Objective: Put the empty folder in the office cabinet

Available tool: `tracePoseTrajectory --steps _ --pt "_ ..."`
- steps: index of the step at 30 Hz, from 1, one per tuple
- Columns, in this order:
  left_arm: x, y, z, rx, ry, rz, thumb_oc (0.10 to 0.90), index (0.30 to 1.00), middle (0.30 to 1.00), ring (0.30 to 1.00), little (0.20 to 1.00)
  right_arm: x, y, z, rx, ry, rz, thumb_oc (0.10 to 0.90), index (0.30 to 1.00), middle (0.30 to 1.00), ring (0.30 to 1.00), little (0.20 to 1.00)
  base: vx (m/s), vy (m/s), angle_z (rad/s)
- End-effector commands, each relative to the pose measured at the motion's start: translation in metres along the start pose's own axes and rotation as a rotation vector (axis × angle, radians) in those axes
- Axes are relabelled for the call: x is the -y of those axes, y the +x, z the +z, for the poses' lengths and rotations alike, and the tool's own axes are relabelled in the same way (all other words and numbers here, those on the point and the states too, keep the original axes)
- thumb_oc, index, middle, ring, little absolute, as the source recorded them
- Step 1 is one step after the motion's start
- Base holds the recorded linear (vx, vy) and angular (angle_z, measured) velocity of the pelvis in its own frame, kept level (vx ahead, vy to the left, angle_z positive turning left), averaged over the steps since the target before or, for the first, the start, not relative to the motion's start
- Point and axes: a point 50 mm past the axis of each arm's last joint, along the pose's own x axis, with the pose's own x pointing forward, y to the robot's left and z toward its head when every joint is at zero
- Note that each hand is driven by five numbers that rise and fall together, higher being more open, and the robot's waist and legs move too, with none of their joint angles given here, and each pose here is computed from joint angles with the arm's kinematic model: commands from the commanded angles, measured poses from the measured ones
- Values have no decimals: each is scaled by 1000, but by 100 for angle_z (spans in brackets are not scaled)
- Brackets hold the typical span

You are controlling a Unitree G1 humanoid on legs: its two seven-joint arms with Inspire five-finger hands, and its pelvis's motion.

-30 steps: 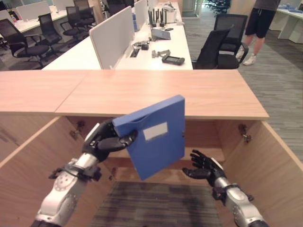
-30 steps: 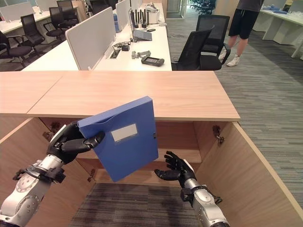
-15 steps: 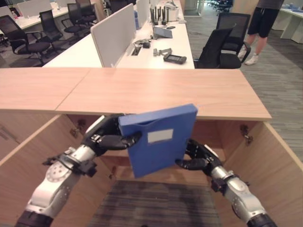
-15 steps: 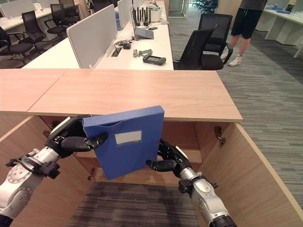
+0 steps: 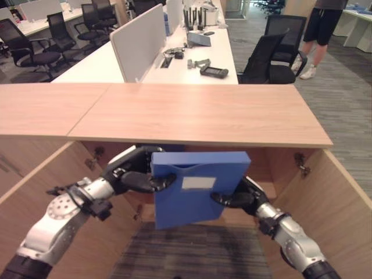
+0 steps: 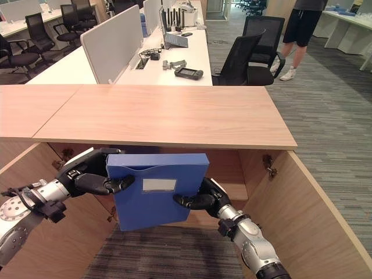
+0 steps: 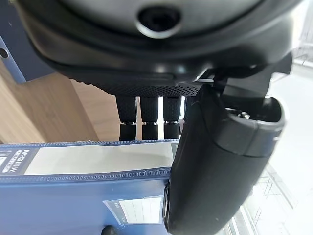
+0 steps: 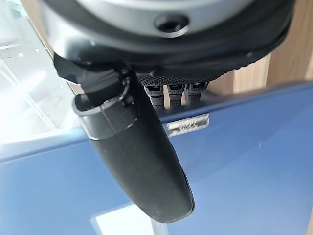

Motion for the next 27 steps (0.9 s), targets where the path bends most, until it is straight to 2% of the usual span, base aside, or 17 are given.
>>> tracePoseTrajectory --steps 1,7,12,21,22,27 --pt "12 22 64 252 95 -187 400 300 300 300 300 -42 28 66 252 -18 294 800 900 900 900 900 0 0 0" --pt "20 32 74 351 72 -214 400 300 300 300 300 -64 33 52 190 69 432 800 900 900 900 900 0 0 0" --pt "22 42 84 472 35 -185 400 300 300 300 300 -75 36 41 146 98 486 800 900 900 900 900 0 0 0" --pt "27 53 93 551 2 -196 400 300 300 300 300 -94 44 32 95 134 570 800 900 900 900 900 0 0 0" --pt "29 55 93 570 -15 -195 400 300 300 300 300 -100 45 32 92 153 597 400 300 300 300 300 0 0 0" --pt "32 58 91 610 -53 -173 400 300 300 300 300 -104 47 34 133 194 599 400 300 300 300 300 0 0 0"
